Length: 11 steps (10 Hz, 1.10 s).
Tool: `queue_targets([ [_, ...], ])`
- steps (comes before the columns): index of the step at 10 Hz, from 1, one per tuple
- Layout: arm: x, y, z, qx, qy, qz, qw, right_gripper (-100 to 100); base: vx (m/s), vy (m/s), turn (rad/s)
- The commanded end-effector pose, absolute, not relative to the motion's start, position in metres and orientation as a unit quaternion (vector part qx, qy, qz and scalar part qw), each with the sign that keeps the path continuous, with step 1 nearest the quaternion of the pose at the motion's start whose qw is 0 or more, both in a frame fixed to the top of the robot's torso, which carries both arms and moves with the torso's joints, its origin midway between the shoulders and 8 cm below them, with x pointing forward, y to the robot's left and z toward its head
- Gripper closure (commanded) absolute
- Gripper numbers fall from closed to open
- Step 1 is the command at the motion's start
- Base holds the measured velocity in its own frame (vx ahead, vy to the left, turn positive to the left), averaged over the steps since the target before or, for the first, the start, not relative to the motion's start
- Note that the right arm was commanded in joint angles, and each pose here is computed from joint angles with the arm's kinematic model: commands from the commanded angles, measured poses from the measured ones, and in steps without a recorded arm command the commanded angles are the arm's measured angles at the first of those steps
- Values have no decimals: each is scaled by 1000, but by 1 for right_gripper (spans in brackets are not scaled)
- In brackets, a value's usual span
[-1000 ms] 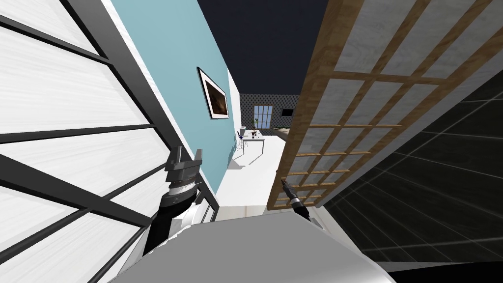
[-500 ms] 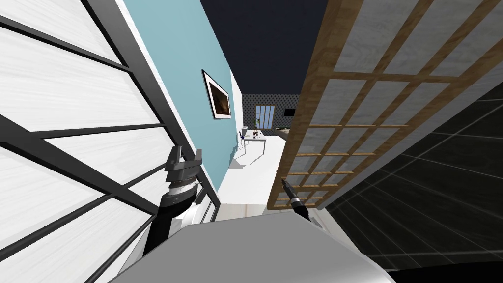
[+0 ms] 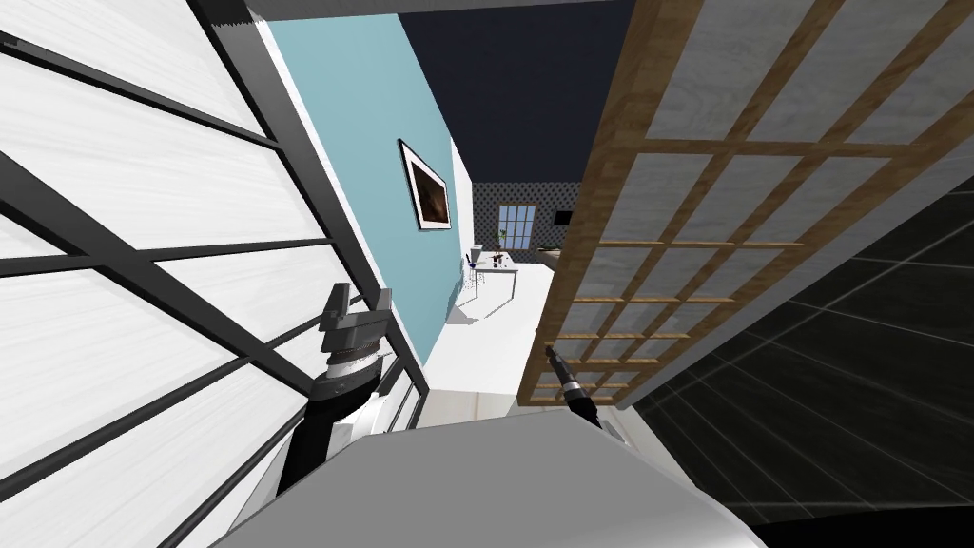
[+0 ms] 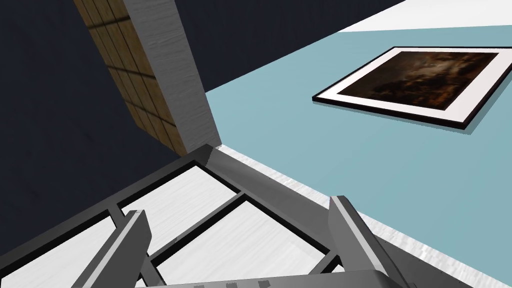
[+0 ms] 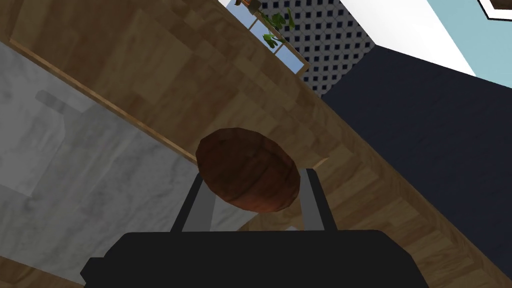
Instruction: Pull the door open
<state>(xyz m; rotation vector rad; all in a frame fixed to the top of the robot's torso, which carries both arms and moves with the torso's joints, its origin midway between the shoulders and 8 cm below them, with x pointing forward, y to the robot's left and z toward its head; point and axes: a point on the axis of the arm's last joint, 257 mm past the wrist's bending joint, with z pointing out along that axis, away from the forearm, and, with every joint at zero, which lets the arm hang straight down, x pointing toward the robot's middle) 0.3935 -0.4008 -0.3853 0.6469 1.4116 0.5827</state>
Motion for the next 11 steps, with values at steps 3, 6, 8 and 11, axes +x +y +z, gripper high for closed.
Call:
queue_targets([
  [3,396,-399,-385,327,606,296,662,100,-37,-18,59],
  [6,397,-402,-384,360,586,323,650,100,-46,-28,72],
  [8,398,-403,-384,378,574,339,643,100,-36,-17,58],
  [11,399,-406,-383,409,551,365,629,100,-43,-23,74],
])
